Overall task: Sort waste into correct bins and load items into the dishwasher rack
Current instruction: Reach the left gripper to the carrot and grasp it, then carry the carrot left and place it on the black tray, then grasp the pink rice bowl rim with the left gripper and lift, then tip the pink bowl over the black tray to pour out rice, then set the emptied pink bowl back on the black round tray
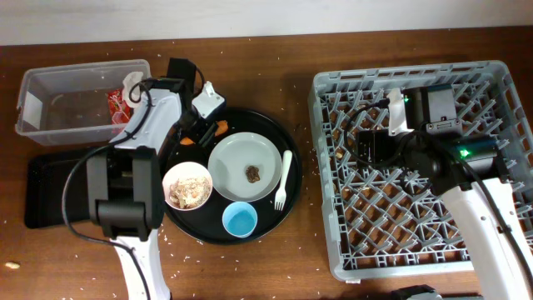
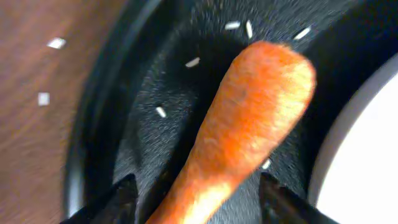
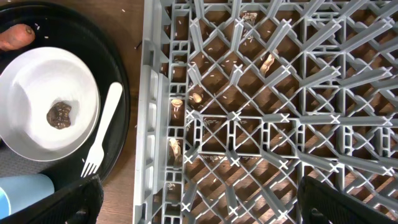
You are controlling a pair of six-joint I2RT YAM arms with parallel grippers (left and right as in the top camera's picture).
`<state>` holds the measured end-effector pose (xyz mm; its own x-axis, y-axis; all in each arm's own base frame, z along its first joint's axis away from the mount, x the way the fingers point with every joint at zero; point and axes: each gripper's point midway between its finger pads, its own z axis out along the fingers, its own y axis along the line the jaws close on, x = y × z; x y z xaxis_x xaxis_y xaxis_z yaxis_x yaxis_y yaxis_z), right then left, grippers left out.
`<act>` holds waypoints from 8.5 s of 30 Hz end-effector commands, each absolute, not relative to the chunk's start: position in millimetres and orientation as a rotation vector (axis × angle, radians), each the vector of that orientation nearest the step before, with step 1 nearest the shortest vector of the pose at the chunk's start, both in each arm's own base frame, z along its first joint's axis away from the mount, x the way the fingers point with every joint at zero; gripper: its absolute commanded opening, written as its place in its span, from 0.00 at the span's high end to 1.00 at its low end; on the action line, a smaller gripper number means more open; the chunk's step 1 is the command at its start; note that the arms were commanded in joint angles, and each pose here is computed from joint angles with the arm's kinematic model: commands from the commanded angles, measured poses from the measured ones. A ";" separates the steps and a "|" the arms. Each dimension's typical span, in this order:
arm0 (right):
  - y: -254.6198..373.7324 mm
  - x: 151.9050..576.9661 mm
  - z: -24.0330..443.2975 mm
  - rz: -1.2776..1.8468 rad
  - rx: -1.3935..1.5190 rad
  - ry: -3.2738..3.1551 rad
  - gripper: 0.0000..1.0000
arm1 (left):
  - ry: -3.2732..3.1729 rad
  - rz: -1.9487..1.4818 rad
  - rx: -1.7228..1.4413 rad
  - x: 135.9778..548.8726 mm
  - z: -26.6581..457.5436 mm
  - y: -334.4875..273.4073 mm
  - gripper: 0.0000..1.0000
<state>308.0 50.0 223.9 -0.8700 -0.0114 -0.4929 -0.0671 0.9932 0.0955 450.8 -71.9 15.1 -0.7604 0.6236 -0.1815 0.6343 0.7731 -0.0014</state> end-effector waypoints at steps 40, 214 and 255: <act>58.0 306.8 227.1 0.221 -0.058 2.624 0.02 | 2.634 0.465 -0.630 320.6 324.5 107.9 1.00; 60.7 301.6 220.4 0.244 -0.062 2.666 0.01 | 1.785 -1.479 -0.698 341.6 210.7 171.9 1.00; 60.7 296.9 218.1 0.247 -0.062 2.687 0.02 | 2.394 -1.170 0.028 381.8 220.6 -7.5 0.99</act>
<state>295.5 60.7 215.3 -0.9042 -0.0151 -0.4269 -0.0897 0.9838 0.1553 385.3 24.2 234.9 -0.8557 -0.3808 -0.3505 0.1736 0.4267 -0.8876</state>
